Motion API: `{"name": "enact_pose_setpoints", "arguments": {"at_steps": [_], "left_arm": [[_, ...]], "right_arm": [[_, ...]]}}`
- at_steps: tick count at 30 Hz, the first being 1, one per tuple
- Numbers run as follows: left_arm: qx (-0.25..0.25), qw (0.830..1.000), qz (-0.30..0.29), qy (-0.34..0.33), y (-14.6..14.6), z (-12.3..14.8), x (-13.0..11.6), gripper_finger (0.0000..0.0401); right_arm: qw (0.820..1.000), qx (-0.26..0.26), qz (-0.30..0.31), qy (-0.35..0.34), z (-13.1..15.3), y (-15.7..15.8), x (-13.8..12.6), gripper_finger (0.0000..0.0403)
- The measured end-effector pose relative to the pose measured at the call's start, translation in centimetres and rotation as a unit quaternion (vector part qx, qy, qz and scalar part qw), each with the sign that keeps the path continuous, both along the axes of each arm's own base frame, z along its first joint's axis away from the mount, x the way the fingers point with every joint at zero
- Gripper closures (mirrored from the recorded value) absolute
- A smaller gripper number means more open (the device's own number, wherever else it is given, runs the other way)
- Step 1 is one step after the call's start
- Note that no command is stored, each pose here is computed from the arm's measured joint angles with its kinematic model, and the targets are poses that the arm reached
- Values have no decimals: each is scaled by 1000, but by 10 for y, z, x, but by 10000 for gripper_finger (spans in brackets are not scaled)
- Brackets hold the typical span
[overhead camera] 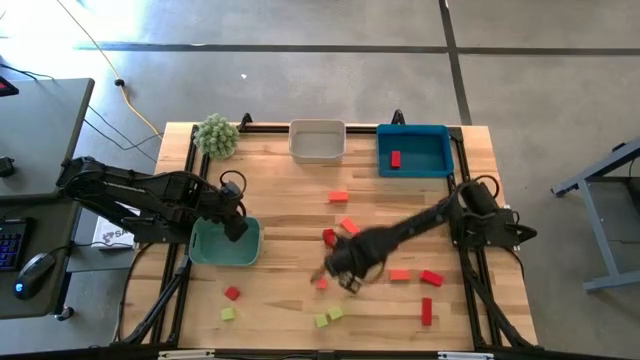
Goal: Sort & place blocks by color
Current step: Put the green block into the gray bin
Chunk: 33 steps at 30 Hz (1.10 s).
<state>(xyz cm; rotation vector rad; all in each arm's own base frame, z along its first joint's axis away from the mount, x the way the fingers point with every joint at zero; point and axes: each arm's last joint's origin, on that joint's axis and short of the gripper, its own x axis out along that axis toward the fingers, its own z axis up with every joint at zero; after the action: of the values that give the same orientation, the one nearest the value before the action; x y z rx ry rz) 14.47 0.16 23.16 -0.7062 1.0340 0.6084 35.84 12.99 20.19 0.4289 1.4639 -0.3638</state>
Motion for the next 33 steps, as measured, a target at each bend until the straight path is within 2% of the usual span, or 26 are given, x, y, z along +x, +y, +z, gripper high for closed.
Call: {"name": "enact_pose_setpoints", "arguments": {"at_steps": [8,14,17,25,33], "left_arm": [[33,999,6,-3,2,1,1,243],[39,999,9,-5,2,1,1,243],[32,999,5,-5,2,1,1,243],[50,999,-21,-2,2,1,1,243],[85,996,-1,-30,4,4,6,243]], "right_arm": [[997,-4,-23,-69,24,-84,20,310],[988,-11,-60,-144,36,-140,31,310],[980,-17,-78,-184,40,-165,37,310],[949,-48,-120,-288,51,-228,45,310],[928,-113,-133,-328,59,-281,37,310]]}}
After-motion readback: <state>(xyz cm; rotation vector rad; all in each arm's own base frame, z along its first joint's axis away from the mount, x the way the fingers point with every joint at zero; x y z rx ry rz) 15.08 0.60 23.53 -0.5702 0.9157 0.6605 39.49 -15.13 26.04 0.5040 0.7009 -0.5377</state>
